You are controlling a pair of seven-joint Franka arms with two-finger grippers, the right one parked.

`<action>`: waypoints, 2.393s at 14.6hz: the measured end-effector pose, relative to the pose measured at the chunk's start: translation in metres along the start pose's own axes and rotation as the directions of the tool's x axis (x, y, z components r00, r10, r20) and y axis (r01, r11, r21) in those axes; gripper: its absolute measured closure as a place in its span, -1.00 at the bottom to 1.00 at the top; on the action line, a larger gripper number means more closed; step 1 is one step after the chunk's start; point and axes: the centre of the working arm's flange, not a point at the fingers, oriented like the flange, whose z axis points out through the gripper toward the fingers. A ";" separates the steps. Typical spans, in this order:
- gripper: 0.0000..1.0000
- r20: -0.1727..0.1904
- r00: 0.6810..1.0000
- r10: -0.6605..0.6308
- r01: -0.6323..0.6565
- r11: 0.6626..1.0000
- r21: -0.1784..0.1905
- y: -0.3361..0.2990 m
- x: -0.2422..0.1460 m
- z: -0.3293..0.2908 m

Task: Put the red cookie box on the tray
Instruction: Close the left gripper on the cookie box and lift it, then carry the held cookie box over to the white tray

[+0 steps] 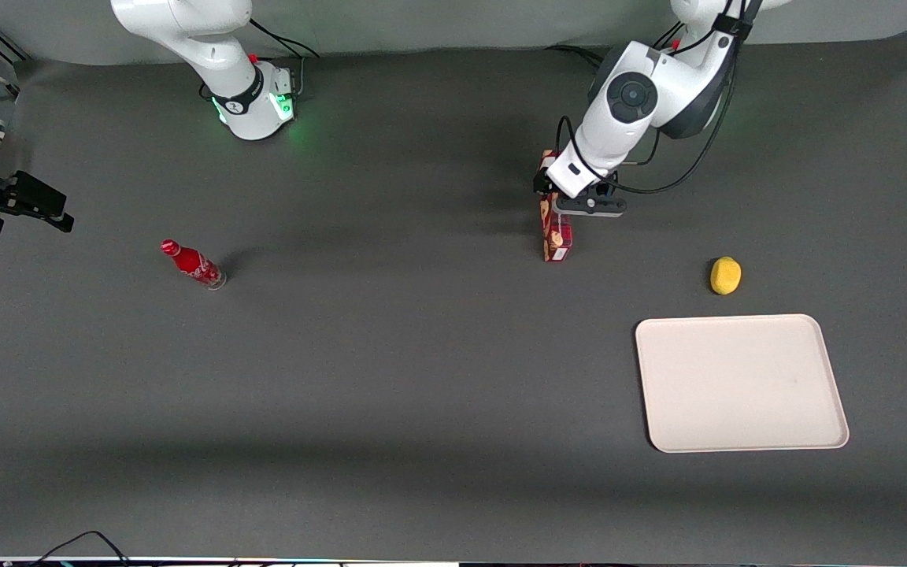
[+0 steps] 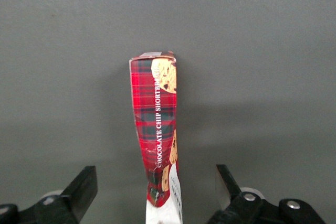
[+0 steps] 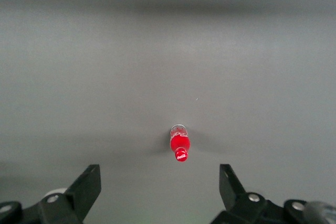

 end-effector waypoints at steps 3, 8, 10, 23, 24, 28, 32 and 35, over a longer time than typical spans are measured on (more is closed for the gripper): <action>-1.00 -0.032 0.999 -0.007 0.006 0.999 -0.034 -0.005 -0.007 0.023; -1.00 0.008 1.000 -0.004 0.004 0.997 -0.080 -0.002 -0.015 0.051; -0.99 0.009 1.000 0.001 -0.001 0.996 -0.091 -0.001 -0.019 0.057; 0.56 0.027 1.000 0.005 -0.003 0.996 -0.093 -0.008 -0.025 0.074; 0.74 0.025 1.000 0.003 -0.001 0.996 -0.091 -0.010 -0.024 0.074; 0.90 0.013 1.000 -0.007 0.008 0.996 -0.091 -0.015 -0.014 0.070; 0.90 0.062 0.998 -0.028 0.033 0.997 -0.074 -0.006 0.021 0.029; 0.90 0.082 0.996 -0.030 0.032 0.999 -0.027 -0.006 0.071 -0.053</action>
